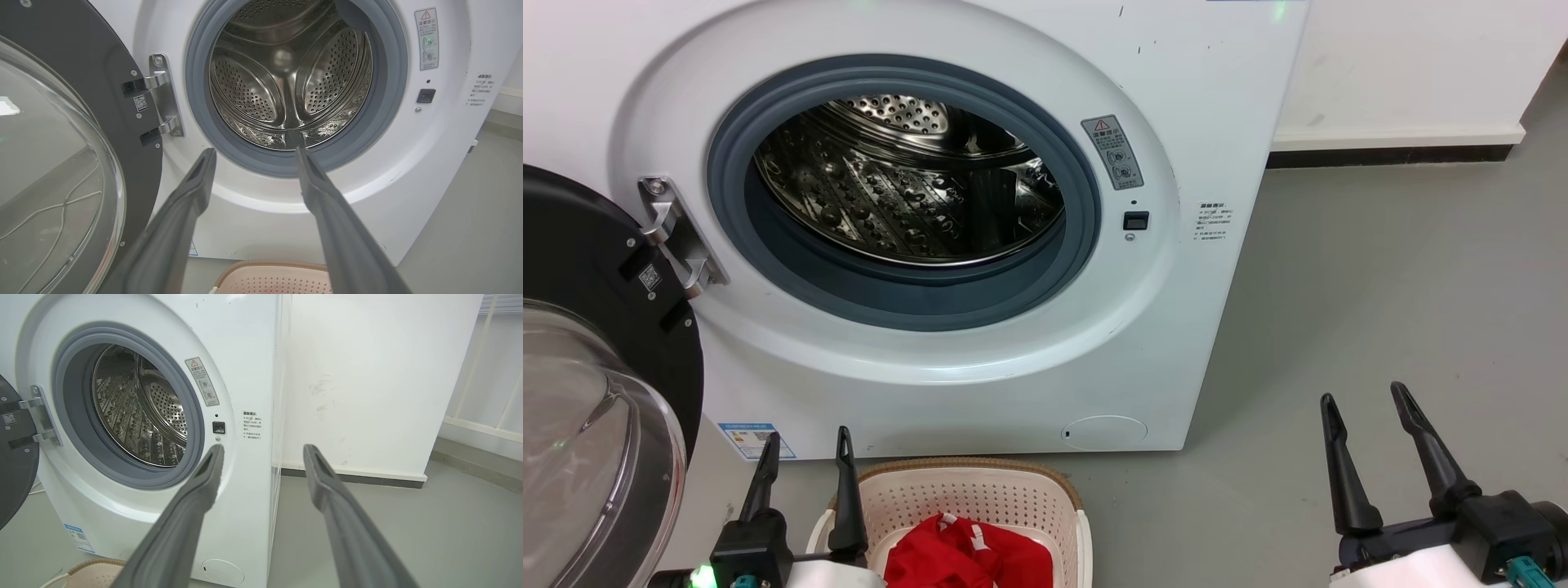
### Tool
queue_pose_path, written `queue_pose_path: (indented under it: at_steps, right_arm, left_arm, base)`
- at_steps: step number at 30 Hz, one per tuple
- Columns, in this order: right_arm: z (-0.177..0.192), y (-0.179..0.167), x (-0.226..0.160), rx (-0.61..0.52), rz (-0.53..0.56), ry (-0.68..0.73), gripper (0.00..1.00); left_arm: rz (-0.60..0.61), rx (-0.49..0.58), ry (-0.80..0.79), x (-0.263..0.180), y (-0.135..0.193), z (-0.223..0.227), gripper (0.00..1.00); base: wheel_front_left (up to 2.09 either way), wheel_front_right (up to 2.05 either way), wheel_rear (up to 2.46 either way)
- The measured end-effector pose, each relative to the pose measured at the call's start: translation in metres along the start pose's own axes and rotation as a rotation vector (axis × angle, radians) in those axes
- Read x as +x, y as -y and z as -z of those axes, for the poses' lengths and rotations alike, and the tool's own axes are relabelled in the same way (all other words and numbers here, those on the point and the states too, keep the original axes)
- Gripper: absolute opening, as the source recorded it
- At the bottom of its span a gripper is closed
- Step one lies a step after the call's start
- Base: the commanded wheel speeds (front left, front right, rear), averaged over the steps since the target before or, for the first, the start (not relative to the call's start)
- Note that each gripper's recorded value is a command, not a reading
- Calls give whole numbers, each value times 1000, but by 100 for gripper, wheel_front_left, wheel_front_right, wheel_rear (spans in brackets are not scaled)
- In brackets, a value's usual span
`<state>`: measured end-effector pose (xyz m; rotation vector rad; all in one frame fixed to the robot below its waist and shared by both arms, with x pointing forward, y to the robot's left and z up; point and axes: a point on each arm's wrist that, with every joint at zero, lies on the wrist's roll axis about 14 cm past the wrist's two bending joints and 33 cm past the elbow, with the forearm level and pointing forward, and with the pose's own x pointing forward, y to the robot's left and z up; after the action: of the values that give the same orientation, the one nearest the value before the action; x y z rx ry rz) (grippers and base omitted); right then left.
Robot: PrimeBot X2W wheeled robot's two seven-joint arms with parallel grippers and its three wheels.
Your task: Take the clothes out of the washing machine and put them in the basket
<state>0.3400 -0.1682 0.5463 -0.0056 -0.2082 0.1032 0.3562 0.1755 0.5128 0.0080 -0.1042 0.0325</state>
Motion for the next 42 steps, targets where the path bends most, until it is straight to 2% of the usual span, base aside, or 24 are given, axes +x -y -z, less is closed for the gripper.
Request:
queue_pose_path:
  at_steps: [5,6,11,27,42]
  right_arm:
    - [0,0,0,0,0,-1,100]
    - [2,0,0,1,0,-5,0]
    - [15,0,-5,25,4,-50,0]
    - [29,12,-3,353,90,-92,0]
    - [36,21,3,598,148,-107,0]
  left_arm:
    - [-2,0,-2,0,-1,1,100]
    - [-2,1,-7,0,-1,2,0]
    - [-10,-17,-74,-6,-3,20,0]
    - [-75,-334,-154,-3,-13,33,0]
    - [-108,-590,-188,3,-17,37,0]
  base:
    - [0,0,0]
    - [0,0,0]
    - [0,0,0]
    - [0,0,0]
    - [0,0,0]
